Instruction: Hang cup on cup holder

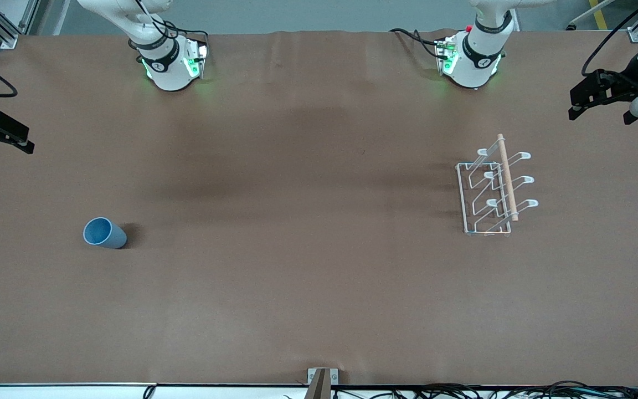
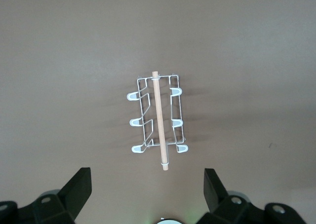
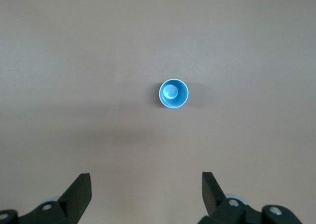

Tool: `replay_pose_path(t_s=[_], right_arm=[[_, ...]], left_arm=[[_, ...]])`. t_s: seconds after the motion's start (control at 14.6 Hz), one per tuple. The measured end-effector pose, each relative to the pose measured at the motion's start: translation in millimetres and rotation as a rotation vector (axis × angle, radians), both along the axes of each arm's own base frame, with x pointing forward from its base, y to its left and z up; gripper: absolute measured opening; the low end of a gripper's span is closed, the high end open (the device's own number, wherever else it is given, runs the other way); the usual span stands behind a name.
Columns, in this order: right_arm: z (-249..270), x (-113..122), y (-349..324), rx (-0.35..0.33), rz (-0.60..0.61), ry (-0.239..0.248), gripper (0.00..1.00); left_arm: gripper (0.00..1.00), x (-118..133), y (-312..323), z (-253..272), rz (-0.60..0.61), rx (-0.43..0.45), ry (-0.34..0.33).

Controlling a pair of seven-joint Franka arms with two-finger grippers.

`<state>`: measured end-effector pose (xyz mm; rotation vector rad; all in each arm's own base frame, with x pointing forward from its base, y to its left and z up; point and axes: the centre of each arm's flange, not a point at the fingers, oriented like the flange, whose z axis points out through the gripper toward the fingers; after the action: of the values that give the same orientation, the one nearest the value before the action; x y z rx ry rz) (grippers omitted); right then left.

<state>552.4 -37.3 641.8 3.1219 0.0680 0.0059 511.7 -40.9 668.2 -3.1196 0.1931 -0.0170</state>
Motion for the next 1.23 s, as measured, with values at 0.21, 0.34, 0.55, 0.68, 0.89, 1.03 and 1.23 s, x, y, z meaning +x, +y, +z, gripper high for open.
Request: replay_pose_path(t_s=[0.21, 0.34, 0.55, 0.68, 0.89, 1.03, 1.23], right_arm=[[0.0, 0.0, 0.2, 0.002, 0.000, 0.000, 0.98], [0.0, 0.1, -0.1, 0.002, -0.001, -0.001, 0.99], [-14.5, 7.1, -11.7, 0.001, -0.020, -0.003, 0.99], [-46.9, 23.0, -22.3, 0.000, -0.036, 0.012, 0.99], [-122.8, 54.1, -40.3, -0.002, -0.060, 0.049, 0.99], [-184.6, 70.8, -53.8, -0.003, -0.077, 0.074, 0.99], [-263.6, 88.1, -66.6, -0.005, -0.091, 0.107, 1.00]], left_arm=[[1.00, 1.0, 1.5, -0.9, 0.003, 0.000, 0.003], [1.00, 3.0, 2.5, -3.9, 0.004, -0.001, 0.009], [1.00, 4.8, 2.7, -6.5, 0.005, -0.001, 0.014], [1.00, 4.9, 2.7, -6.0, 0.005, -0.001, 0.013], [1.00, 4.9, 2.6, -5.4, 0.004, -0.001, 0.012], [1.00, 5.0, 2.5, -5.5, 0.004, -0.001, 0.012], [1.00, 5.3, 2.7, -5.8, 0.004, -0.002, 0.013]])
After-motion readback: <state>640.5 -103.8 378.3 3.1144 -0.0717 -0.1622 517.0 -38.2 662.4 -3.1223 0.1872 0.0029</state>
